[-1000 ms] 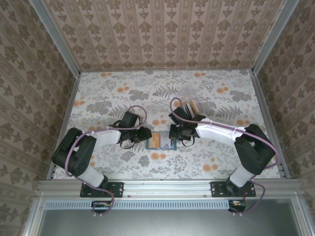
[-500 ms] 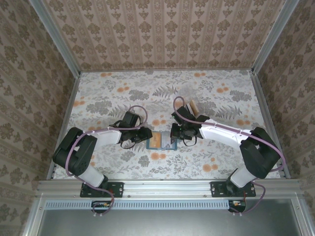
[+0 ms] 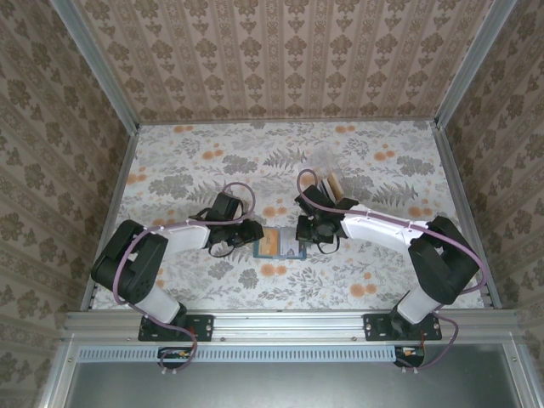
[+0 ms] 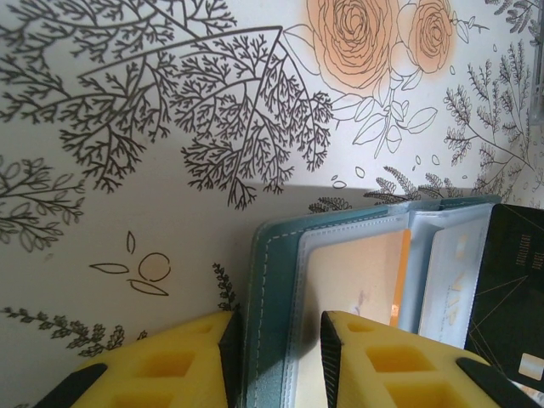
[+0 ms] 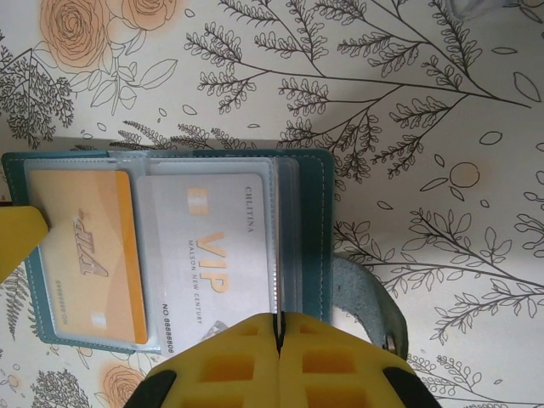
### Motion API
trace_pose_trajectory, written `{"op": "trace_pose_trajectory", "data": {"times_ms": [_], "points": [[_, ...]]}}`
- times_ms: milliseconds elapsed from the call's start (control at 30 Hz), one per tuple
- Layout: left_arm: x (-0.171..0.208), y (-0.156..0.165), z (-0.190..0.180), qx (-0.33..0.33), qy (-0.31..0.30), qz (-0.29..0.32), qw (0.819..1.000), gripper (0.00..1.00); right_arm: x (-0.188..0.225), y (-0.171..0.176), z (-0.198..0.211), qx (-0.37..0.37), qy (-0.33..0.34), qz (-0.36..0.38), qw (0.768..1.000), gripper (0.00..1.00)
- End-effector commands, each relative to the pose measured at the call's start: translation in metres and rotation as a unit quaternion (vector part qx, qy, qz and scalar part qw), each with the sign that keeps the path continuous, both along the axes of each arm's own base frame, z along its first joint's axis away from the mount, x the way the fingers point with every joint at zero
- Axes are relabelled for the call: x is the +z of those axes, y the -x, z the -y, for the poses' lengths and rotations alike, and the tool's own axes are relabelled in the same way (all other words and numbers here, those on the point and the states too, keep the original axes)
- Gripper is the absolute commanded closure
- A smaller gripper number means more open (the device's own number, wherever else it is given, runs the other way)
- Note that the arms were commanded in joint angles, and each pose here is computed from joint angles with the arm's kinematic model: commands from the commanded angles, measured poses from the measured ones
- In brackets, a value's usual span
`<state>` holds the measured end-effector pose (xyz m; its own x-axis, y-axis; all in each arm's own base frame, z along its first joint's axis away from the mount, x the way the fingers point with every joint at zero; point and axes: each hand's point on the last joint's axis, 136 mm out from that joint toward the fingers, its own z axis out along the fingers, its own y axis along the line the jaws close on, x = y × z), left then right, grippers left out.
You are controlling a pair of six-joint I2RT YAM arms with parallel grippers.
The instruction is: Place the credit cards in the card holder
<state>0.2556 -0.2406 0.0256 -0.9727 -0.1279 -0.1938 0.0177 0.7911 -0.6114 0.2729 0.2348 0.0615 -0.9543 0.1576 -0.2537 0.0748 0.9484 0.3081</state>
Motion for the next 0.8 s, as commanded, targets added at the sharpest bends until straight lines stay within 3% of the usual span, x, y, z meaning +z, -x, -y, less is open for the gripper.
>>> {"op": "trace_pose_trajectory", "data": {"times_ms": [0, 467, 767], "points": [[-0.007, 0.007, 0.004, -0.009, -0.005, -0.022, 1.000, 0.67, -0.003, 0.001, 0.005, 0.007, 0.025, -0.005, 1.000, 1.00], [-0.007, 0.007, 0.005, -0.011, -0.004, -0.023, 1.000, 0.68, -0.015, 0.003, -0.008, 0.003, -0.014, -0.015, 1.000, 1.00], [-0.008, 0.007, 0.005, -0.011, -0.004, -0.025, 1.000, 0.68, 0.007, -0.003, -0.015, 0.000, -0.048, 0.007, 0.999, 1.00]]}}
